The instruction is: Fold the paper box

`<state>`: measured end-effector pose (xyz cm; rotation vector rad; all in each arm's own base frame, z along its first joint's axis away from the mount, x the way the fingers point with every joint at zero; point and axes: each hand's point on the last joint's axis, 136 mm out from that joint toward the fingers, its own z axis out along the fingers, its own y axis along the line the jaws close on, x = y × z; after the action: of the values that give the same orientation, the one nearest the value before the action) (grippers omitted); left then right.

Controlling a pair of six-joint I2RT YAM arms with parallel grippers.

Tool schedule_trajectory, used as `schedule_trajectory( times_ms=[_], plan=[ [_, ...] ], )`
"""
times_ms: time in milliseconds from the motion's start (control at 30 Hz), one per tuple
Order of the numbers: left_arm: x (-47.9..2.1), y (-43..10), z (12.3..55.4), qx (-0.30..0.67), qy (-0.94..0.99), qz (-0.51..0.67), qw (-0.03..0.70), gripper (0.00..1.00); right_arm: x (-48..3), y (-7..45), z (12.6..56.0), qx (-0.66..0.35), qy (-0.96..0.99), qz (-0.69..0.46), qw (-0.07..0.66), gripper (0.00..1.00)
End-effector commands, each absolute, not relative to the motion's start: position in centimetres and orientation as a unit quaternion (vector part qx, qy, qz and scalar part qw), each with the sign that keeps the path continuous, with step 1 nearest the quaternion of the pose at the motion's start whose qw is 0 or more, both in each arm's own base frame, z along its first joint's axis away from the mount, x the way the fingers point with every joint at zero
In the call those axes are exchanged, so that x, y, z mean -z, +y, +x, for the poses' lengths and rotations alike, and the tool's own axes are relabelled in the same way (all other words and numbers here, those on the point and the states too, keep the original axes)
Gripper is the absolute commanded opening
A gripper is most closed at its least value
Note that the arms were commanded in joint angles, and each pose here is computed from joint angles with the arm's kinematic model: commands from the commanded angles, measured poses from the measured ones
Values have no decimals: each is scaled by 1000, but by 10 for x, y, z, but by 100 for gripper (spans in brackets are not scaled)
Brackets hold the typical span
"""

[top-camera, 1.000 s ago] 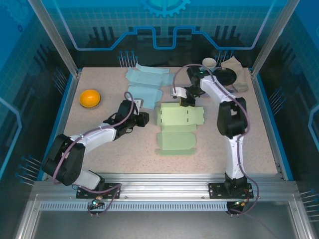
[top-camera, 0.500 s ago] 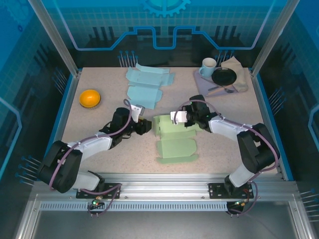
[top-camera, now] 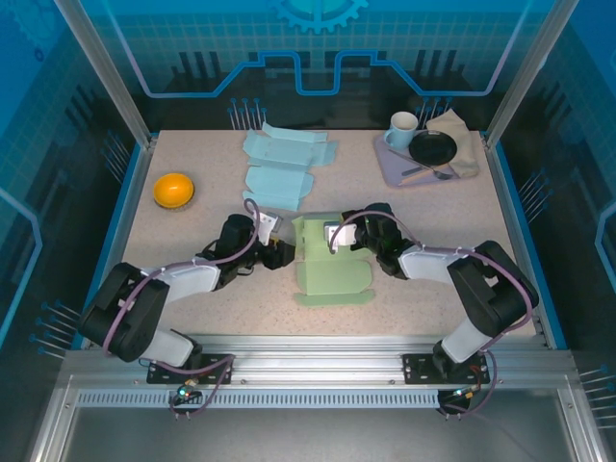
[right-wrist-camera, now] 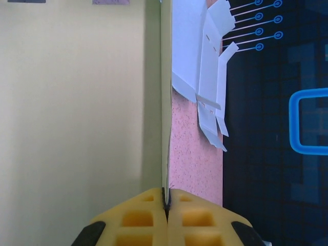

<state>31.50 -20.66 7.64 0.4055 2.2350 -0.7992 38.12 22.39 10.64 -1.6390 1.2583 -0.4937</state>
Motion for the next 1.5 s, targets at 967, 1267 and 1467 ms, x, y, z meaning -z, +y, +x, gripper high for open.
schedule_trajectory(
  times_ms=[967,1267,1467],
  plan=[
    [-84,-204,326,326,852,166,374,57,-98,238,352,314,434,-686,492,0],
    [-88,-213,336,336,847,174,373,58,-96,239,349,311,430,-693,488,0],
    [-90,-224,332,355,839,192,365,61,-94,239,348,312,428,-697,484,0]
  ],
)
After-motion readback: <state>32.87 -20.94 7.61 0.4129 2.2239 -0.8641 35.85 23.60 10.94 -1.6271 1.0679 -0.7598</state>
